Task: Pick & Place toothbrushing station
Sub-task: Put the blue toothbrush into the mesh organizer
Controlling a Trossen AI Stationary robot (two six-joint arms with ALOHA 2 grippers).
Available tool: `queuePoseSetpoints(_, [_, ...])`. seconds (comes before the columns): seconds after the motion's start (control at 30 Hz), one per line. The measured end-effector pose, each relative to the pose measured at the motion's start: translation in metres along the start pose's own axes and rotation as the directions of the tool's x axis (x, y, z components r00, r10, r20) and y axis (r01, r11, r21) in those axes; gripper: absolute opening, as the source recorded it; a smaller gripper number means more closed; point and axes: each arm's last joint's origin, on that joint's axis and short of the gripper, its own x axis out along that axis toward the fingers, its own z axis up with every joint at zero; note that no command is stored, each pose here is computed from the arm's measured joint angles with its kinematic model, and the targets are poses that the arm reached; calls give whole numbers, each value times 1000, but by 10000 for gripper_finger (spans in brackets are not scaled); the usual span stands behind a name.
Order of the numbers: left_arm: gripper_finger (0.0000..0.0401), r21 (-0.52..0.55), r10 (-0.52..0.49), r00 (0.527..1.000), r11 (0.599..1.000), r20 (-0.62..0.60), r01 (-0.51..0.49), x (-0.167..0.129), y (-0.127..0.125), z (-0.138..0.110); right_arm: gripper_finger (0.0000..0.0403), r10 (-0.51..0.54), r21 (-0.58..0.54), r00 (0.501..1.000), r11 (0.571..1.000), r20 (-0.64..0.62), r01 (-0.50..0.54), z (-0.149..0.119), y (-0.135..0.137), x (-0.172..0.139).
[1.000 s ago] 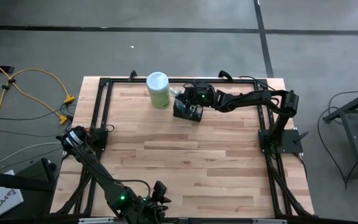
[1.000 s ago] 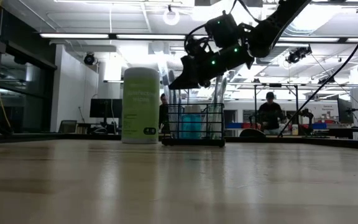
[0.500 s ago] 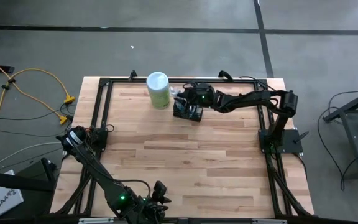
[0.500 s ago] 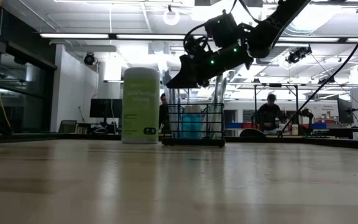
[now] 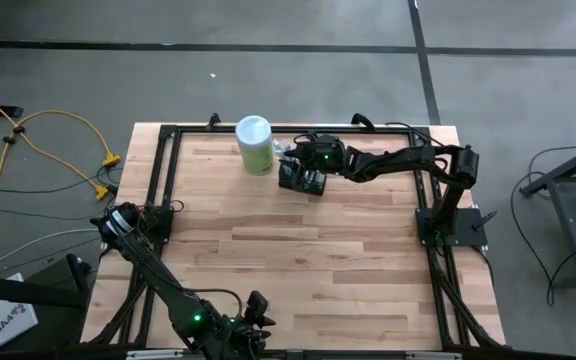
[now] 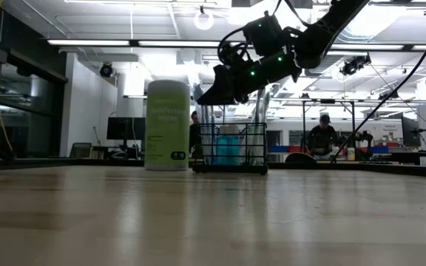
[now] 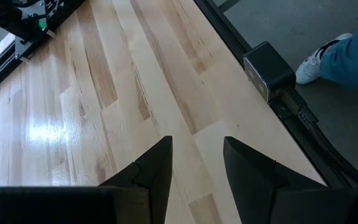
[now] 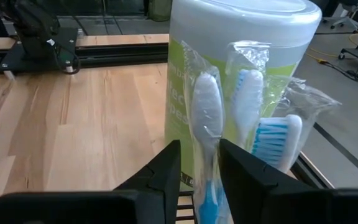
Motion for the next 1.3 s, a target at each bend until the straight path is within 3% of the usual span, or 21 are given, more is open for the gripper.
queuePoseSetpoints(0.77, [137,1,0,1000,1000,-1,0,0,0,0,99,8,-39,1000,999,-9,-9,0,4,0])
queuePoseSetpoints(1.0, [137,1,0,1000,1000,-1,0,0,0,0,99,-80,-127,997,989,-24,76,0,17,-1])
queuePoseSetpoints(1.3, [137,1,0,1000,1000,0,0,0,0,0,99,-119,-185,992,977,-41,110,1,23,-4])
